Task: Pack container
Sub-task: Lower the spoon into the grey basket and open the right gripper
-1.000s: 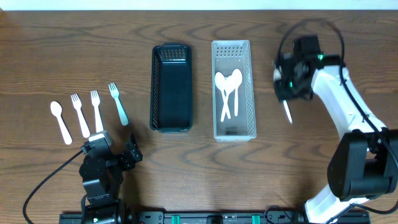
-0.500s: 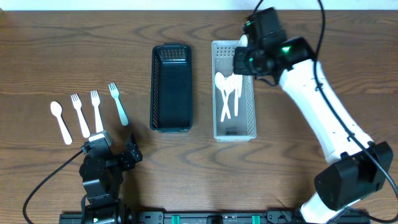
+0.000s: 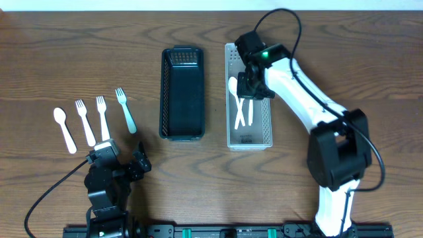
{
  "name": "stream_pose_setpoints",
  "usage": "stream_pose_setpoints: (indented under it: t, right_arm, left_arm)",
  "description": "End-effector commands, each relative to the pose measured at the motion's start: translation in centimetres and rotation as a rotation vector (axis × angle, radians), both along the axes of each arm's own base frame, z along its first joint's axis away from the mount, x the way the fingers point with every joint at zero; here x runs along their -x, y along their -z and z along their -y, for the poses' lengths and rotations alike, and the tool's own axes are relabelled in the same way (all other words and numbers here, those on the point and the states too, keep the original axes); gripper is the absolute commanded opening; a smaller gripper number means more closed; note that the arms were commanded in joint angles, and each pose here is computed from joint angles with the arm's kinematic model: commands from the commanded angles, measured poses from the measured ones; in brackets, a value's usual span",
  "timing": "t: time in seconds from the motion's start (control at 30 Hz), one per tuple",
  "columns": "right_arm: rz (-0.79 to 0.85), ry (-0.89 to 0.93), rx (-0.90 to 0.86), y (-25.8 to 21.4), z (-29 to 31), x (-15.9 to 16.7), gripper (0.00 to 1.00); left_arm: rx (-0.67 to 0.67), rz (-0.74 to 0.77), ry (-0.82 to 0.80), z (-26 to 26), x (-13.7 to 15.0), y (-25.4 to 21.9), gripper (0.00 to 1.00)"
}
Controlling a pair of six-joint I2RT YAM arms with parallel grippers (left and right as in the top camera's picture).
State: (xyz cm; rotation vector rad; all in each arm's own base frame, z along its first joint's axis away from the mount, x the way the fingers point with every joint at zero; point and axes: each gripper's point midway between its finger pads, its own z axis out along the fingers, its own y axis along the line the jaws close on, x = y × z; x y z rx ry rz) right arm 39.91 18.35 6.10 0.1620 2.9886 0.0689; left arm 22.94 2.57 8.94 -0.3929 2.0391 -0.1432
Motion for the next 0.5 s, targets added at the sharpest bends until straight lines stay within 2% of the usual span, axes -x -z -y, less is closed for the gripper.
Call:
stream_pose_setpoints:
  t: [0.0,0.17,0.23,0.47]
  right_arm:
    - [-0.039,0.012,-0.011,1.34,-0.43,0.27,0.01]
    - [-0.06,-0.023,-0.016,2.14,-0.72,0.47,0.09]
    - [-0.053,-0.024,-0.018,2.13,-0.79,0.32,0.22]
    - [-0.041,-0.121,-0.035,1.72,-1.34,0.1,0.25]
  left_arm:
    - [0.007,0.002,-0.011,-0.16,-0.02,-0.07,0.98]
    - [0.007,0.002,-0.011,-0.16,-0.02,-0.07,0.98]
    - [0.007,0.002,-0.011,-0.16,-0.02,-0.07,0.98]
    - [0.007,0.002,-0.01,-0.15,-0.03,-0.1,0.98]
